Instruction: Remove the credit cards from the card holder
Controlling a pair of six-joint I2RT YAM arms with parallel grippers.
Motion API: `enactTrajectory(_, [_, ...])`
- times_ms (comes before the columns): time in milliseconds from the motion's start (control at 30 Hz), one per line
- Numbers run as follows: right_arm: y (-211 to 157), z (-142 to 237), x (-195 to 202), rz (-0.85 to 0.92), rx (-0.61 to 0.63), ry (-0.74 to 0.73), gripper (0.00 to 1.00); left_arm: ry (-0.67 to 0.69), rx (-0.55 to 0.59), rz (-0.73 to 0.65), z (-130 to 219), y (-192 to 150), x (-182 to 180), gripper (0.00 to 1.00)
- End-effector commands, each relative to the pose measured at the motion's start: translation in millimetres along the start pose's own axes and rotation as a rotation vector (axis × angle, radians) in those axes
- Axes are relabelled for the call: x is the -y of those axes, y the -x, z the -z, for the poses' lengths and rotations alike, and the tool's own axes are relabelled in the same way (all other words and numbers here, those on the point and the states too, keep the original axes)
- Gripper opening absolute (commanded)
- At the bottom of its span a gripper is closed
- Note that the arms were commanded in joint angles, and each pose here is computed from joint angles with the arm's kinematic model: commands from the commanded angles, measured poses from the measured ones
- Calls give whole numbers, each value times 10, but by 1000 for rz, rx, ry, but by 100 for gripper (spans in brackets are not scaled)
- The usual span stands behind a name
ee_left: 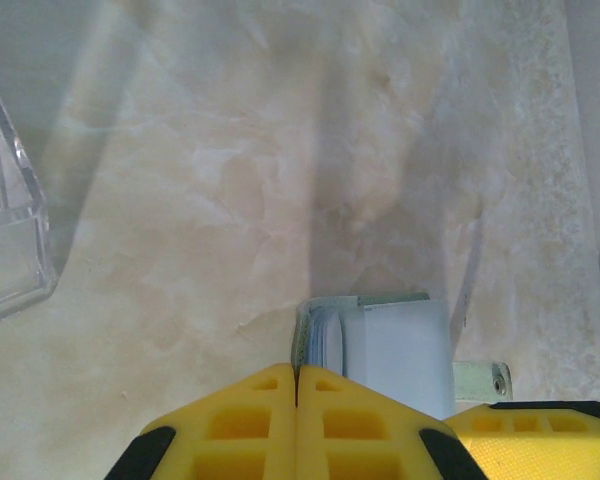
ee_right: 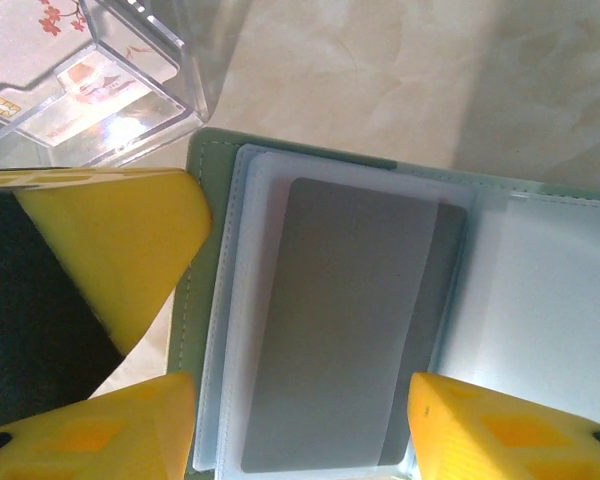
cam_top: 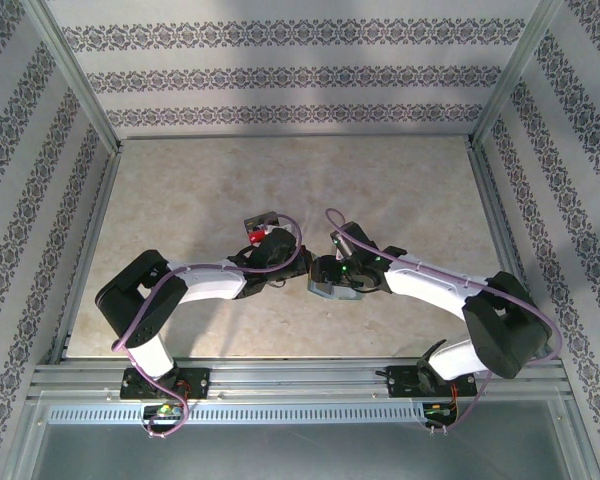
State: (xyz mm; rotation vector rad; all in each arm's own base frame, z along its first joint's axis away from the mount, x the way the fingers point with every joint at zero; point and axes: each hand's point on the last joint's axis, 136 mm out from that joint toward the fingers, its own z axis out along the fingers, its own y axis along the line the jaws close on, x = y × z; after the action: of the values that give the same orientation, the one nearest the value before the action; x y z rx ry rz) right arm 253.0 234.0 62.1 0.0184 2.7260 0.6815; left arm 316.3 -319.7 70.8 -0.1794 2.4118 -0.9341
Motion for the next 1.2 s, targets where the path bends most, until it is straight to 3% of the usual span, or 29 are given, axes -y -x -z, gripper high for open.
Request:
enactTrajectory(0, [-18, -79, -17, 9, -12, -9, 58, -8, 19, 8, 66, 22, 45, 0])
enactTrajectory(400, [-122, -192, -24, 7, -46, 13, 60, -5, 23, 13, 64, 23, 36, 0])
enactTrajectory(533, [-121, -104, -143, 57, -17, 41, 65, -4, 29, 19, 80, 35, 37, 0])
enactTrajectory(800, [-202, -41, -92, 76, 19, 28, 67, -2, 26, 34, 59, 30, 33, 0])
enactTrajectory(1167, [-299, -165, 102, 55, -3, -51, 60, 6, 27, 27, 82, 33, 56, 0])
